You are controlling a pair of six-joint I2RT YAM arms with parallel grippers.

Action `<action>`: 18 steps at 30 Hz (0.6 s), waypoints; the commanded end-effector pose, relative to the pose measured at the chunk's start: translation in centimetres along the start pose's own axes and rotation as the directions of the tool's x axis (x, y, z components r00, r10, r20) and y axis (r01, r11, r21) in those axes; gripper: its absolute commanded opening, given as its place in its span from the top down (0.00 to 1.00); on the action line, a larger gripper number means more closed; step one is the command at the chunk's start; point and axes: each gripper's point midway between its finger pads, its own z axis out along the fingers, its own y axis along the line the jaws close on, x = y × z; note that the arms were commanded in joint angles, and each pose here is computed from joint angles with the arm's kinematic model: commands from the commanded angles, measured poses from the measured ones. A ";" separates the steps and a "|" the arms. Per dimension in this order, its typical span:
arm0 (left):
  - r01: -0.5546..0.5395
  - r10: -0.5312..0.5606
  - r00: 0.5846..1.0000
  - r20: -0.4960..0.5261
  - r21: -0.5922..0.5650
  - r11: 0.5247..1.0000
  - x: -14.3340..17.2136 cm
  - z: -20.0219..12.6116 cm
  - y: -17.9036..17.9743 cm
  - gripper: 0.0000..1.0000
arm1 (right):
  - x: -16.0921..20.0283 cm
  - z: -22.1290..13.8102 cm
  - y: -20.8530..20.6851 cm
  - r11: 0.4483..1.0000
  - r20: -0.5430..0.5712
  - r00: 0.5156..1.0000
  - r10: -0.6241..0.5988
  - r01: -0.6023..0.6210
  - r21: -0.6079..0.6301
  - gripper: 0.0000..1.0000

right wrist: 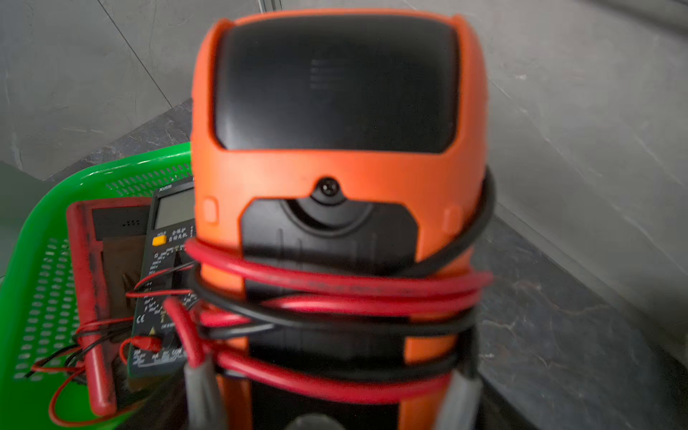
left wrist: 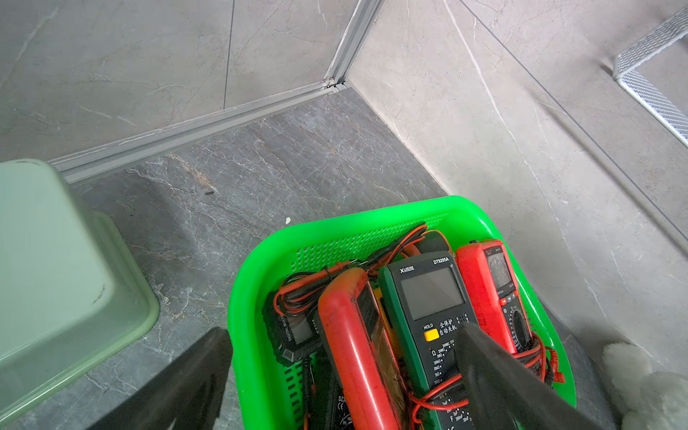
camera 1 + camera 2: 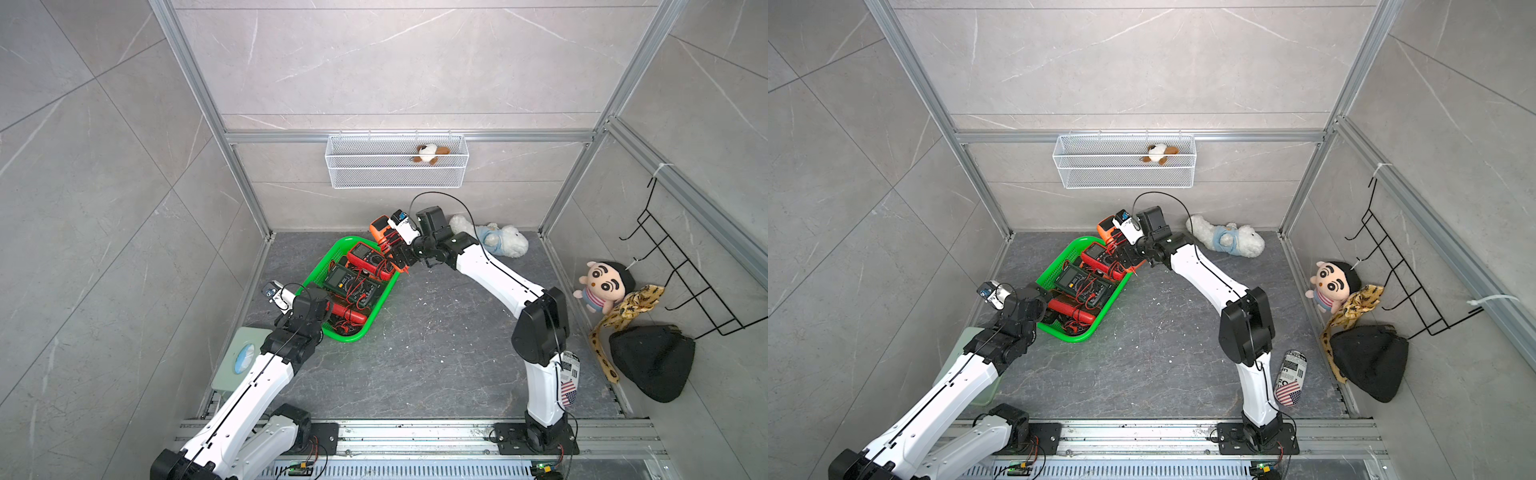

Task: Put the multimeter into the basket
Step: Pick up the multimeter from the center of the board, then place the multimeter in the basket.

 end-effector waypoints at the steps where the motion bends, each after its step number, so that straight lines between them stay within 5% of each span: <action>1: 0.043 -0.044 0.998 0.047 0.013 0.999 -1.2 -0.4 0.0 0.02 | -2.0 1.6 0.8 0.996 0.023 0.995 -0.094 0.094 -0.005 1.00; 18: 0.029 -0.028 0.997 0.074 -0.005 1.000 -1.6 -0.5 0.4 0.02 | 2.2 9.0 3.9 0.975 -0.186 0.957 -0.224 0.218 -0.050 0.98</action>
